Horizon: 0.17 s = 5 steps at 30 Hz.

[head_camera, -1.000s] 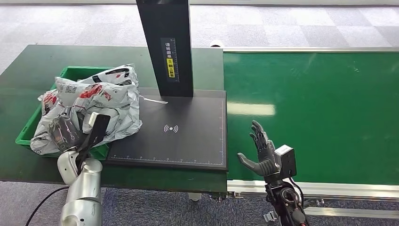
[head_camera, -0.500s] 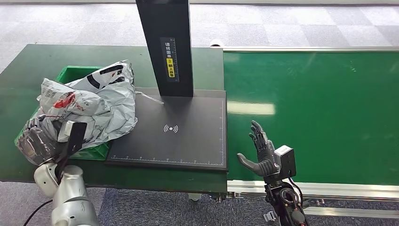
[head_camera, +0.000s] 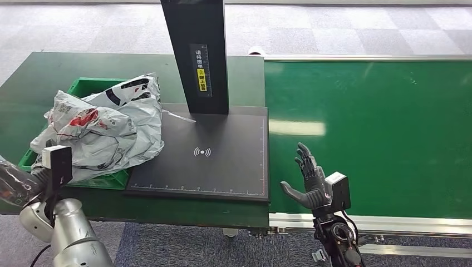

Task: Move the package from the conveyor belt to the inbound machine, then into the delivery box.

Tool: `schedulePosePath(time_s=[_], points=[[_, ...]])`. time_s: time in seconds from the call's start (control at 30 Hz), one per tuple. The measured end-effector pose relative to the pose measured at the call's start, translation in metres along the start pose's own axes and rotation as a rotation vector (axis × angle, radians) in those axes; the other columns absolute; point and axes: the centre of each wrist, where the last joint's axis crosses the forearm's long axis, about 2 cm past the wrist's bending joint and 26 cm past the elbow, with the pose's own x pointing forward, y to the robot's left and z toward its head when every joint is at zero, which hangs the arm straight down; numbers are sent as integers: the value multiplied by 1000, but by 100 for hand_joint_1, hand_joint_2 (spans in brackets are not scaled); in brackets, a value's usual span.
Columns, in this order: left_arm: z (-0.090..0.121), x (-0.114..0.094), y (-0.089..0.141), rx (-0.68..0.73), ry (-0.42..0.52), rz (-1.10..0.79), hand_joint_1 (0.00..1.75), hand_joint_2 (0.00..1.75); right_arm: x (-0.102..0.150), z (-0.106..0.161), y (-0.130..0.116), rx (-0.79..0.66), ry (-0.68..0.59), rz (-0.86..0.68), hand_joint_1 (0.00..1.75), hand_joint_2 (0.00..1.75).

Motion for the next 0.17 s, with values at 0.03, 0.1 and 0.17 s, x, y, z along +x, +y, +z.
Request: schedulePosePath(time_s=[0.03,0.1,0.17], points=[[-3,3,4,31,-6,17,0,0,0,0,0,0,-1,0,0,175],[-13,10,13,110,-22,60,0,0,0,0,0,0,-5,-2,0,175],[-22,17,22,176,-39,98,0,0,0,0,0,0,-9,-4,0,175]])
